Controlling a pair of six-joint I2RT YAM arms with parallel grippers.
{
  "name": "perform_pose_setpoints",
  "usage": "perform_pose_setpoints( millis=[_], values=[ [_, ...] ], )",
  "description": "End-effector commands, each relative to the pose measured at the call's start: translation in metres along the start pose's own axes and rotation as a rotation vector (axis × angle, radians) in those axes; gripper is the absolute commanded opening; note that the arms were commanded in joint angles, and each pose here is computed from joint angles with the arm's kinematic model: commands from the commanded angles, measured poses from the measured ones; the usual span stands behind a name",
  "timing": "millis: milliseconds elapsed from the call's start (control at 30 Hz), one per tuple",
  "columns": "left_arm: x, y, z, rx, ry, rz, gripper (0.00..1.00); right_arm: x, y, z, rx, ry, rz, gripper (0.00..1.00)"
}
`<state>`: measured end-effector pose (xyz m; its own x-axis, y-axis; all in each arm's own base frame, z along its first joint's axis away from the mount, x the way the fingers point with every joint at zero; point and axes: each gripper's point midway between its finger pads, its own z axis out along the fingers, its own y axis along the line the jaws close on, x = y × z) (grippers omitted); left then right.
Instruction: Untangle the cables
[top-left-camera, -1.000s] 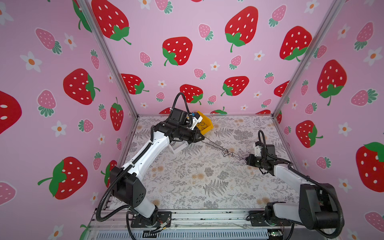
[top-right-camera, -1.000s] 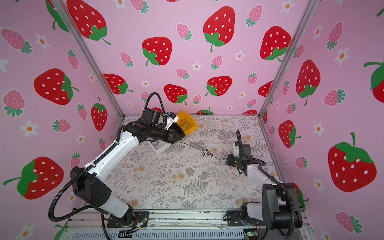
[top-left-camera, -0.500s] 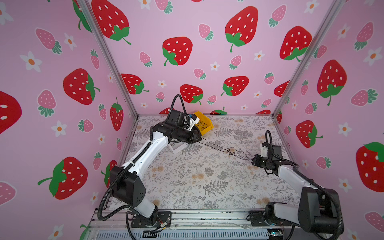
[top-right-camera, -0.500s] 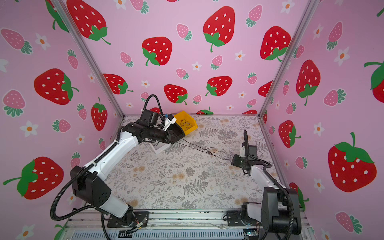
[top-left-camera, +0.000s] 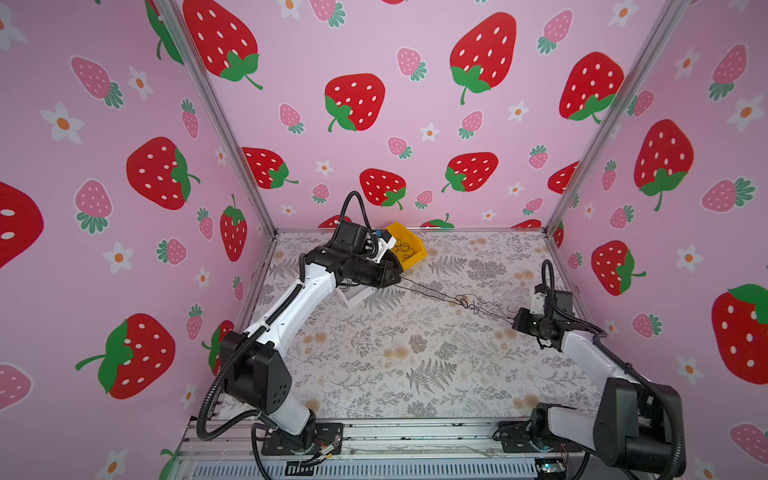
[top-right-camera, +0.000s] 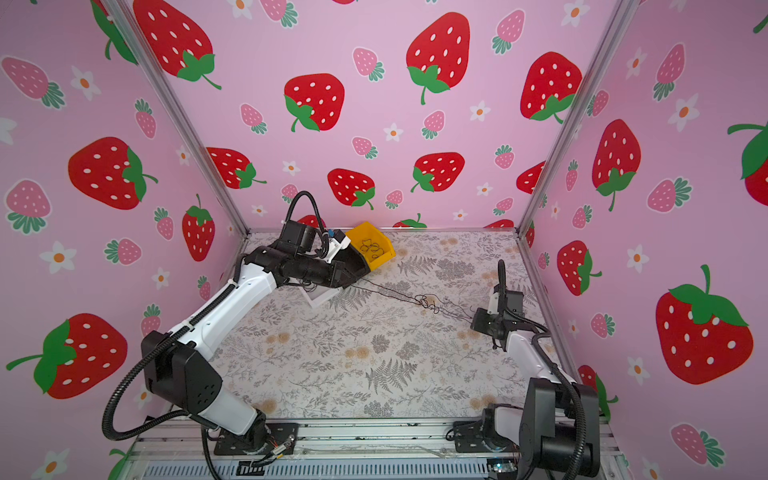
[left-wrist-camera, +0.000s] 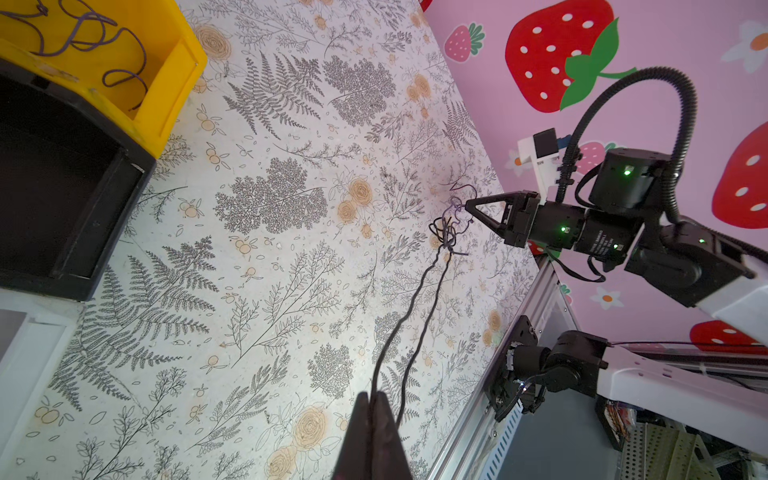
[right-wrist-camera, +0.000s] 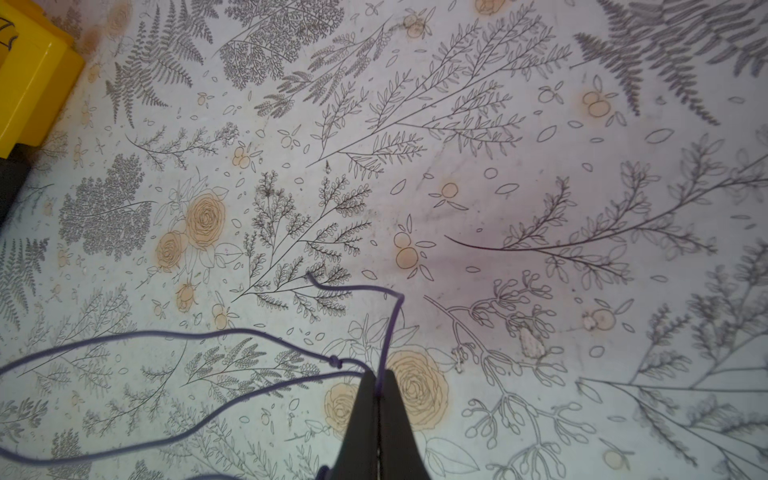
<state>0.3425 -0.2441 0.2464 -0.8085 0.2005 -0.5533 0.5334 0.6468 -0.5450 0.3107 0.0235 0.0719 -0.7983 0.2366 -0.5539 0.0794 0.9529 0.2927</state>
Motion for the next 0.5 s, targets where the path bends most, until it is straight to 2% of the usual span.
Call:
perform_pose_setpoints(
  millis=[0, 233, 467],
  values=[
    [0.0, 0.004, -0.001, 0.001, -0.006, 0.001, 0.0, -0.005, -0.007, -0.004, 0.031, 0.002, -0.008, 0.0],
    [0.008, 0.015, 0.007, -0.013, 0.022, -0.024, 0.0, -0.001, -0.015, -0.003, 0.072, 0.014, -0.006, 0.0],
    [0.016, 0.019, 0.026, 0.027, 0.057, -0.087, 0.0, 0.006, -0.002, 0.005, 0.0, 0.048, -0.003, 0.0]
  ],
)
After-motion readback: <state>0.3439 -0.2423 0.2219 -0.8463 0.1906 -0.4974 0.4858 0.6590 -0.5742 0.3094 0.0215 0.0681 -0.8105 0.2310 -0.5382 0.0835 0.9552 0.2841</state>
